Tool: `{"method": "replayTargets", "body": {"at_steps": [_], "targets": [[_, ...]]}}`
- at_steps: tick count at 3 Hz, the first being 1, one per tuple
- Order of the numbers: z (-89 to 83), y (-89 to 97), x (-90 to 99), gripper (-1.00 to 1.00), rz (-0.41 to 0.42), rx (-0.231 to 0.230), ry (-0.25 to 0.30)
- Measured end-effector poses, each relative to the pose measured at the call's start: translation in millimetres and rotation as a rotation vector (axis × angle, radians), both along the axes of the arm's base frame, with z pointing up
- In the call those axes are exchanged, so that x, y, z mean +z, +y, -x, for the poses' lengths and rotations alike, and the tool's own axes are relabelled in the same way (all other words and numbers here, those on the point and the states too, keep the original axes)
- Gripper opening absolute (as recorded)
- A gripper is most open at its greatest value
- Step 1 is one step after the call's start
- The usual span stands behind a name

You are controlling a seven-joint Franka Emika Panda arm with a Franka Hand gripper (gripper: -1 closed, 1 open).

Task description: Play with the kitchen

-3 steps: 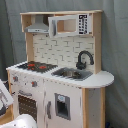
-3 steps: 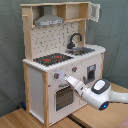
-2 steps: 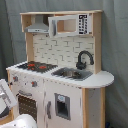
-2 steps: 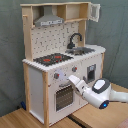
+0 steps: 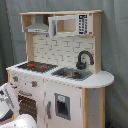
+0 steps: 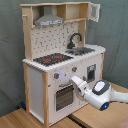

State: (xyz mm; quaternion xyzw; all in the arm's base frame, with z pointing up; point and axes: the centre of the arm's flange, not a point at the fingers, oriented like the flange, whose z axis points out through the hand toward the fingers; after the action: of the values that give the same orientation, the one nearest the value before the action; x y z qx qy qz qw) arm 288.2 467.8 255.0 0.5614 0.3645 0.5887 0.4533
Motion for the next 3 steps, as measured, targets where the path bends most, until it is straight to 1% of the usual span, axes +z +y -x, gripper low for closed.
{"method": "replayTargets", "body": {"at_steps": [1,3], "targets": [[-2.9,-7.5,-5.1,1.0,-0.088,-0.004,-0.004],[-10.6,-16.9,-8.2,1.0,-0.296,-0.005,-0.023]]}}
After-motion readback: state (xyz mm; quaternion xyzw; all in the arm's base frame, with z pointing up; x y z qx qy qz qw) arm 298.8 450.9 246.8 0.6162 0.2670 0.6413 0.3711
